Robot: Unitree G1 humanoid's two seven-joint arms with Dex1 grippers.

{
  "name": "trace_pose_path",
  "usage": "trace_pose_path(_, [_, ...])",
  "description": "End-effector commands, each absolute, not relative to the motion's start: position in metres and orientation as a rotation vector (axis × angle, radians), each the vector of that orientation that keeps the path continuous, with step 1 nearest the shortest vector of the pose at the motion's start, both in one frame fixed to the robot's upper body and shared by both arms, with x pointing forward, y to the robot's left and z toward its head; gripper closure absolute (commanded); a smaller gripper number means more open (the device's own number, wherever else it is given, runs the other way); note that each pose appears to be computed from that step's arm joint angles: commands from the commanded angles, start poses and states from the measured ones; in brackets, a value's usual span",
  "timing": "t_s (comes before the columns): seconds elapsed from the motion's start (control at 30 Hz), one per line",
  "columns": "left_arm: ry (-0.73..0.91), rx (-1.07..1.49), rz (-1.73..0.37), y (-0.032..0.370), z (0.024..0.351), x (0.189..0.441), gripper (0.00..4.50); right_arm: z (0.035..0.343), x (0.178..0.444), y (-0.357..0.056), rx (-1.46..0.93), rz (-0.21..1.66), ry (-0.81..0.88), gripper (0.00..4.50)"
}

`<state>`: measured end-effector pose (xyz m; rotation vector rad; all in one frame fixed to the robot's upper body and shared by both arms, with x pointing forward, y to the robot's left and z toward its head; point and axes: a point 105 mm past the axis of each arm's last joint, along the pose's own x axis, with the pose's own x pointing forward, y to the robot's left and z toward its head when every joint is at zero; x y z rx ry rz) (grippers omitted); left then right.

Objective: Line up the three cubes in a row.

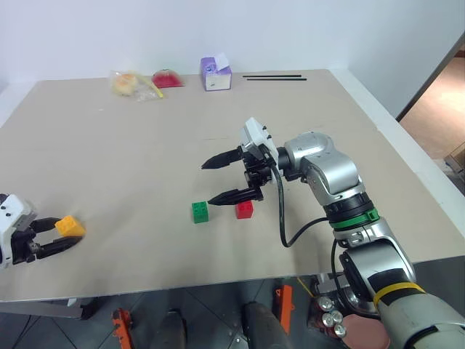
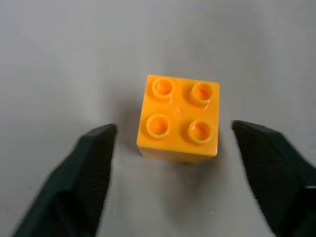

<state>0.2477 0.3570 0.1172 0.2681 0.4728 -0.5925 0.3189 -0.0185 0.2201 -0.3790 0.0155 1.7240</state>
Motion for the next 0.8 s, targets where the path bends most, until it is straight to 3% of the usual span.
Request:
trace_pose_path(0.03, [0.448, 0.290, -0.575, 0.362, 0.128, 0.250, 2.21, 0.233, 0.316, -0.019, -0.391, 1.729, -0.047, 0.00])
trace_pose_path(0.13, [0.440, 0.291, -0.572, 0.363, 0.130, 0.250, 3.19, 0.233, 0.316, -0.019, -0.394, 1.731, -0.048, 0.00])
trace_pose_path(0.53, [0.414, 0.271, -0.681, 0.327, 0.137, 0.255, 3.19, 0.240, 0.317, -0.021, -0.393, 1.735, -0.062, 0.00])
trace_pose_path(0.8, [0.363, 0.310, -0.890, 0.259, 0.144, 0.267, 3.19, 0.245, 0.333, -0.053, -0.410, 1.607, -0.040, 0.00])
